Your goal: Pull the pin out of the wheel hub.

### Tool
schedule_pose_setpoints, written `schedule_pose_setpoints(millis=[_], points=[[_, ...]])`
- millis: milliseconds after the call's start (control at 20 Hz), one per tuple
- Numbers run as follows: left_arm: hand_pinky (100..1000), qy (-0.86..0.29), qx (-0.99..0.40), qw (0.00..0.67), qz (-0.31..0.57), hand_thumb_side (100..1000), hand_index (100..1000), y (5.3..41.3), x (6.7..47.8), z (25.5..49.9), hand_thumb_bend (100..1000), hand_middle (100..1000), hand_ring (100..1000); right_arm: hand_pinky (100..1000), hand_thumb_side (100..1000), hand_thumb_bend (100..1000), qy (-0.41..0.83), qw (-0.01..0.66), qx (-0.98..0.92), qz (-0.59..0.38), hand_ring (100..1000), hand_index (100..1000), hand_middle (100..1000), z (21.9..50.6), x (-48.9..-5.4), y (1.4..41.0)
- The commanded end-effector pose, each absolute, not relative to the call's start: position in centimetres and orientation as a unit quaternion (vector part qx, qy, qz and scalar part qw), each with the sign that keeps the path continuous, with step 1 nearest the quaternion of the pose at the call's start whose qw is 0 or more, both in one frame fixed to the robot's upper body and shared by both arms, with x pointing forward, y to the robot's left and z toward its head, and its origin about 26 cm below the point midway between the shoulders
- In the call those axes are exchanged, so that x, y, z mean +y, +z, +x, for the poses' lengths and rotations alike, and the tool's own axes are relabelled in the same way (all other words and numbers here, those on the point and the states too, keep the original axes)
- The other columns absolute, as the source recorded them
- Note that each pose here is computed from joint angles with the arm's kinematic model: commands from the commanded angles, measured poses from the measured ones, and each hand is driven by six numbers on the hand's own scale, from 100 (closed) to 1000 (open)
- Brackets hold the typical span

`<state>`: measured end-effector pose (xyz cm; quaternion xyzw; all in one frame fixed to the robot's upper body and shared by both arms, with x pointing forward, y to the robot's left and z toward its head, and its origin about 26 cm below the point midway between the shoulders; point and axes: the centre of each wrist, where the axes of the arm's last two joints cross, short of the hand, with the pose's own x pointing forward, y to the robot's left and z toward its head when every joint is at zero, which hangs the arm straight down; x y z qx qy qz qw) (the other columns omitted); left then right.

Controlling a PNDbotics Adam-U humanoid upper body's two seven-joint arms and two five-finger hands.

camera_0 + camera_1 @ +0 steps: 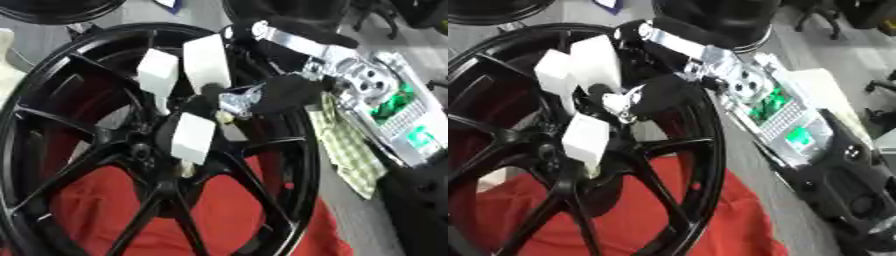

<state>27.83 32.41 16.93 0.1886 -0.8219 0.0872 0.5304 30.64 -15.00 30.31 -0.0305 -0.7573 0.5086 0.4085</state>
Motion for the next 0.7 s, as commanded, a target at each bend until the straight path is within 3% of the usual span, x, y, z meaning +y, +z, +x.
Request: schedule_pose_setpoints(millis=[50,100,300,350,400,700], points=[[701,0.083,-0.826,0.525,0.188,867,670,17.4,32.4,27.7,100,546,575,756,345,100,0.498,0.395,-0.771,-0.034,768,524,418,29.7,-15.9,32.2],[701,0.083,-0.826,0.525,0.188,867,670,17.4,32.4,27.7,100,546,575,756,292,100,0.494,0.396,-0.773,-0.031,768,521,416,29.6,-16.0,32.3],[701,0.083,-0.826,0.526,0.187,867,670,17.4,32.4,27.6,100,546,575,757,309,100,0.471,0.404,-0.784,-0.012,770,519,414,29.6,-16.8,33.2],[701,0.083,-0.825,0.526,0.187,867,670,17.4,32.4,27.6,100,546,575,758,506,100,0.46,0.405,-0.79,-0.007,771,518,416,29.6,-17.1,33.6],[701,0.084,-0.825,0.526,0.187,867,670,17.4,32.4,27.6,100,546,575,759,315,100,0.448,0.407,-0.796,-0.002,771,518,413,29.6,-17.5,34.0],[702,0.084,-0.826,0.525,0.189,864,670,17.4,32.5,27.6,100,546,575,763,323,100,0.356,0.421,-0.834,0.007,774,515,410,29.5,-20.9,37.0]])
